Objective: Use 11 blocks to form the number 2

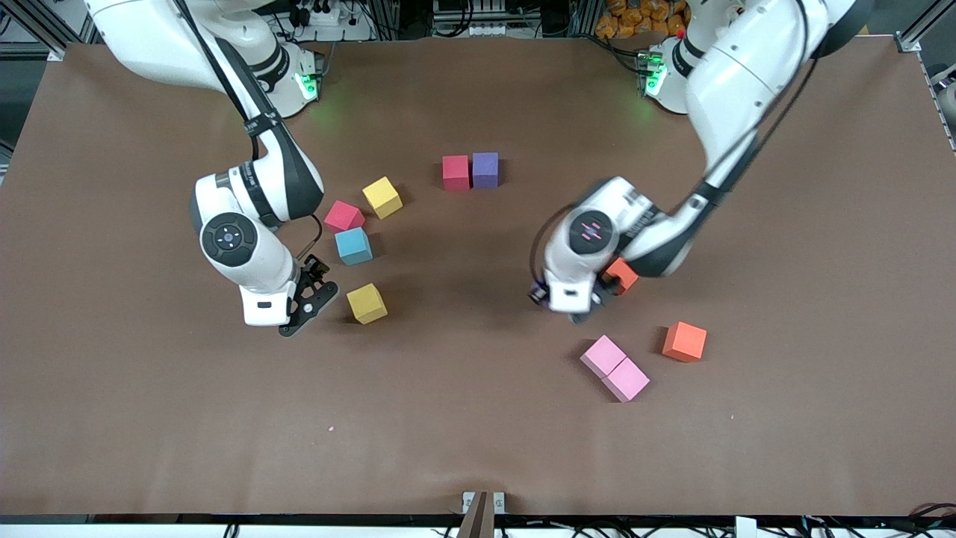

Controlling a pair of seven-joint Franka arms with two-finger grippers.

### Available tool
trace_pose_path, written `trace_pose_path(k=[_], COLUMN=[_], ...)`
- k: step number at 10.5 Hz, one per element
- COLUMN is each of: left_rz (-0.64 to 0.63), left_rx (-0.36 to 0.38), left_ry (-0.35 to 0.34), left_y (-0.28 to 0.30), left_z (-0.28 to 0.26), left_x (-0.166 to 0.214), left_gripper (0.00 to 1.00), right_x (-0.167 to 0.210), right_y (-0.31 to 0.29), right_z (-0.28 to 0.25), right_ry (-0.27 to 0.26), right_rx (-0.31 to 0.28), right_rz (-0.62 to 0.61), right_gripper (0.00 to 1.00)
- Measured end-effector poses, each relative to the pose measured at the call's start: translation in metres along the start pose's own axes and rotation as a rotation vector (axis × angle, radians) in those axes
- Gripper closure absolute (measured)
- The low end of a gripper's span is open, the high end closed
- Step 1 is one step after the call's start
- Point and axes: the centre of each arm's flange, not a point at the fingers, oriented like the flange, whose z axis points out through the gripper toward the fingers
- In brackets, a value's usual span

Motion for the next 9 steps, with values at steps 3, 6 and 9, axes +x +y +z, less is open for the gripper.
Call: trace_pose_path(k=[3, 6, 9], left_rz=[-0.167, -0.385, -0.517], left_rx=[0.092, 0.133, 0.104], left_ry=[-0.001, 0.047, 0.030], left_y=[-0.026, -0.074, -0.116], left_z=[0.006, 0.014, 0.010], left_x=[-0.068, -0.107, -0.128], left_gripper=[0.45, 0.45, 0.45], right_x=[0.001, 0.001, 0.001], right_y=[-0.001, 0.001, 0.002], right_z=[0.000, -0.001, -0.001], right_ry=[0.002, 0.003, 0.004], right_rx=[0.000, -0.002, -0.002], right_rz=[0.000, 0.006, 0.008], right_gripper=[0.00, 0.00, 0.00])
